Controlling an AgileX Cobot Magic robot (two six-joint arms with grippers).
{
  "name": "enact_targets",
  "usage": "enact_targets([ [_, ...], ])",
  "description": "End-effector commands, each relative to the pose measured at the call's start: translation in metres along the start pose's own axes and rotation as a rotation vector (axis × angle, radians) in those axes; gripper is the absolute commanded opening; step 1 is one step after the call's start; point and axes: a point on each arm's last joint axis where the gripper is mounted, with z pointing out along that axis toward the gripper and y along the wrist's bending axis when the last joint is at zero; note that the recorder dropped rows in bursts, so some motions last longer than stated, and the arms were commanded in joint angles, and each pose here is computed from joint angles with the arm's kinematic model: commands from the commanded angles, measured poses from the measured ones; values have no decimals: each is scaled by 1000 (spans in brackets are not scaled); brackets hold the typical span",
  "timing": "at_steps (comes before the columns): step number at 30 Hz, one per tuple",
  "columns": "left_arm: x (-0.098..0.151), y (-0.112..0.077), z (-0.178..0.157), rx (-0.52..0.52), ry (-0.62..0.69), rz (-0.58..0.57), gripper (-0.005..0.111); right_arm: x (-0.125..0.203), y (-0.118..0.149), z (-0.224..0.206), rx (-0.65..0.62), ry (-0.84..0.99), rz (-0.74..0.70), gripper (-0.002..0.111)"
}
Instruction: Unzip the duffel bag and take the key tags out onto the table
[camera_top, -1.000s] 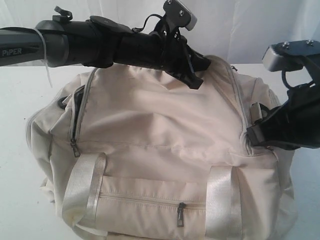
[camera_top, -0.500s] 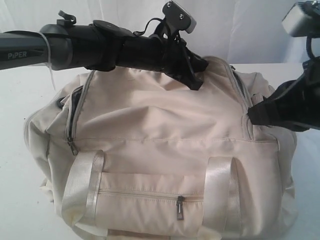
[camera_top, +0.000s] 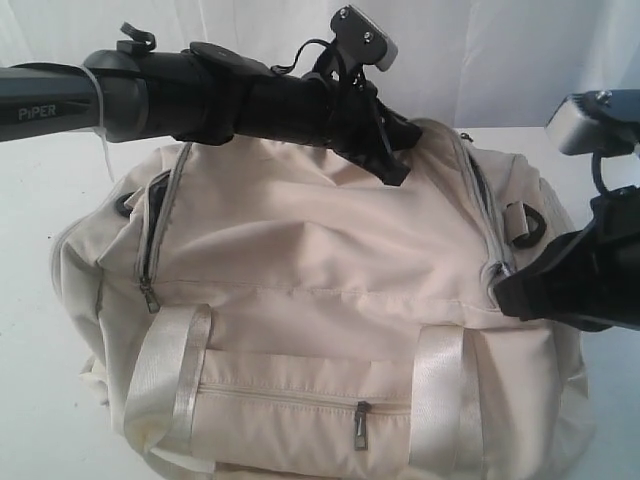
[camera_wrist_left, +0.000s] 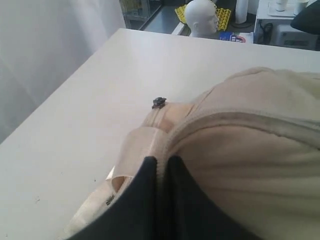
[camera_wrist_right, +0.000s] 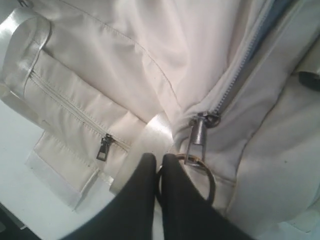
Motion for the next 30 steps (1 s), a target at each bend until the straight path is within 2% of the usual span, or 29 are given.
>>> enact_targets([
  [1, 6, 27, -6, -172, 9, -37, 0, 22, 5, 2, -67, 154, 8, 0],
  [2, 5, 26, -6, -159, 8, -37, 0, 19, 5, 2, -58, 128, 6, 0],
  [4, 5, 22, -5, -114, 3, -37, 0, 14, 2, 3, -32, 69, 6, 8],
  [6, 5, 20, -5, -91, 0, -37, 0, 10, 1, 3, -16, 29, 4, 26],
  [7, 5, 20, -5, -85, 0, -37, 0, 7, 1, 1, -7, 2, 1, 43],
  [9, 5, 20, -5, -84, -1, -37, 0, -2, 3, -6, 3, -50, -13, 60],
  [13, -8, 11, -15, -3, -9, -4, 2, -16, 8, -27, 36, -155, -63, 61],
  [17, -11, -2, -32, 118, 142, 54, 34, -20, 7, -37, 102, -198, -80, 61],
  [20, -8, -9, -43, 184, 264, 59, 49, -21, 5, -38, 127, -214, -85, 61],
  [26, -11, -17, -72, 231, 465, 34, 52, -27, 0, -40, 186, -276, -136, 61],
  [30, -20, -24, -91, 269, 522, 34, 51, -34, -1, -42, 221, -338, -205, 61],
])
